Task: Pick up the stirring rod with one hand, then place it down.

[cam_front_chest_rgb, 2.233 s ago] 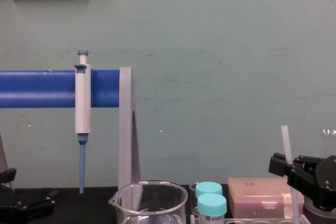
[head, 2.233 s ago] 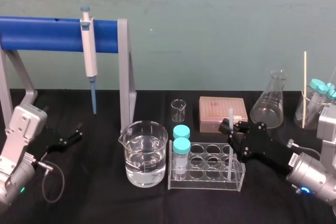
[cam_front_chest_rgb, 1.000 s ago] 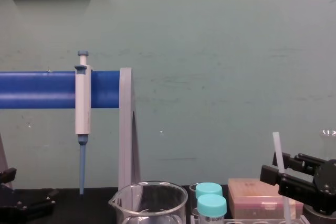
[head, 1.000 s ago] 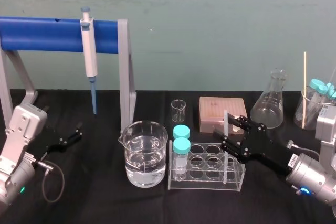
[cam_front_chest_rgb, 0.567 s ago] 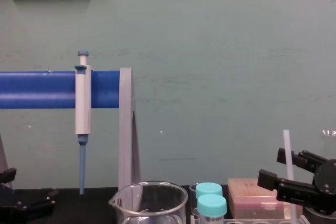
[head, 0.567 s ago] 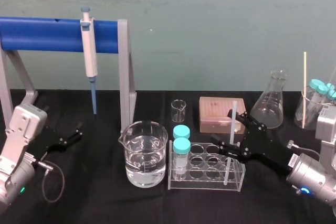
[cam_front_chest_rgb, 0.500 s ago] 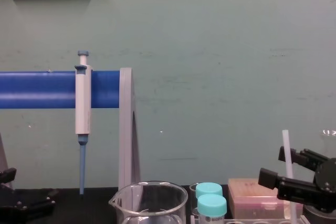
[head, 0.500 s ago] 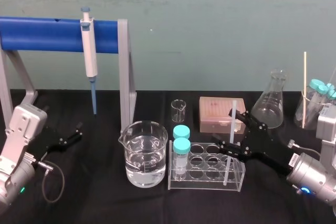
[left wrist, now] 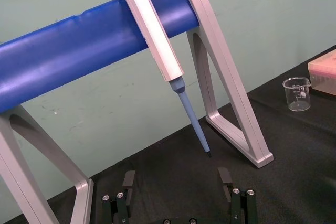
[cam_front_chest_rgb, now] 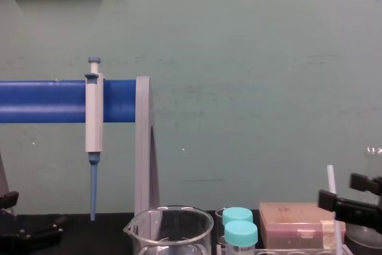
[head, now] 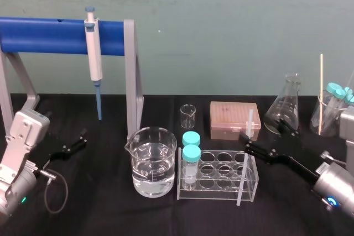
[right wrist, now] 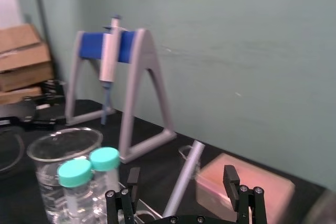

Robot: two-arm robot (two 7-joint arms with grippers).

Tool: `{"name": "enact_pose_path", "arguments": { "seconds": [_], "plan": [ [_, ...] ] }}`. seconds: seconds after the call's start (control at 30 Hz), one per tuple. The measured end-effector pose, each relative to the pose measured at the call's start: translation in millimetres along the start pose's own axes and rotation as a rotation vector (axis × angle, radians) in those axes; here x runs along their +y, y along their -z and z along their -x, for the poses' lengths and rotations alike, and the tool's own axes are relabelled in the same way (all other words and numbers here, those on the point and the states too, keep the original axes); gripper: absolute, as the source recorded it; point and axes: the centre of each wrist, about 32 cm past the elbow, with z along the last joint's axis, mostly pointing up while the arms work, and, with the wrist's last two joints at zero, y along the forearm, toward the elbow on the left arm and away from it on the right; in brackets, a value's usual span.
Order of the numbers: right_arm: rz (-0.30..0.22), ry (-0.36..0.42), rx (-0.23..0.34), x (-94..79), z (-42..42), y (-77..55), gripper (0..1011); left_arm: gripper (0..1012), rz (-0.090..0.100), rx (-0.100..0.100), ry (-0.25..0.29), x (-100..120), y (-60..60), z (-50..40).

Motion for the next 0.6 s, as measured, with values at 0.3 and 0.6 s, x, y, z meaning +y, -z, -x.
{"name": "enact_pose_path", "arguments": {
  "seconds": [0.3,0.6],
  "plan": [
    [0.07,0.164,0.056,-32.3,15.6,-5.5,1003,1000,0.0,0.0,0.0,0,0.0,0.0],
    [0.086,0.355,0.033,-36.9,20.2,-1.9,1003,1000,0.0,0.0,0.0,0,0.0,0.0]
  ]
}}
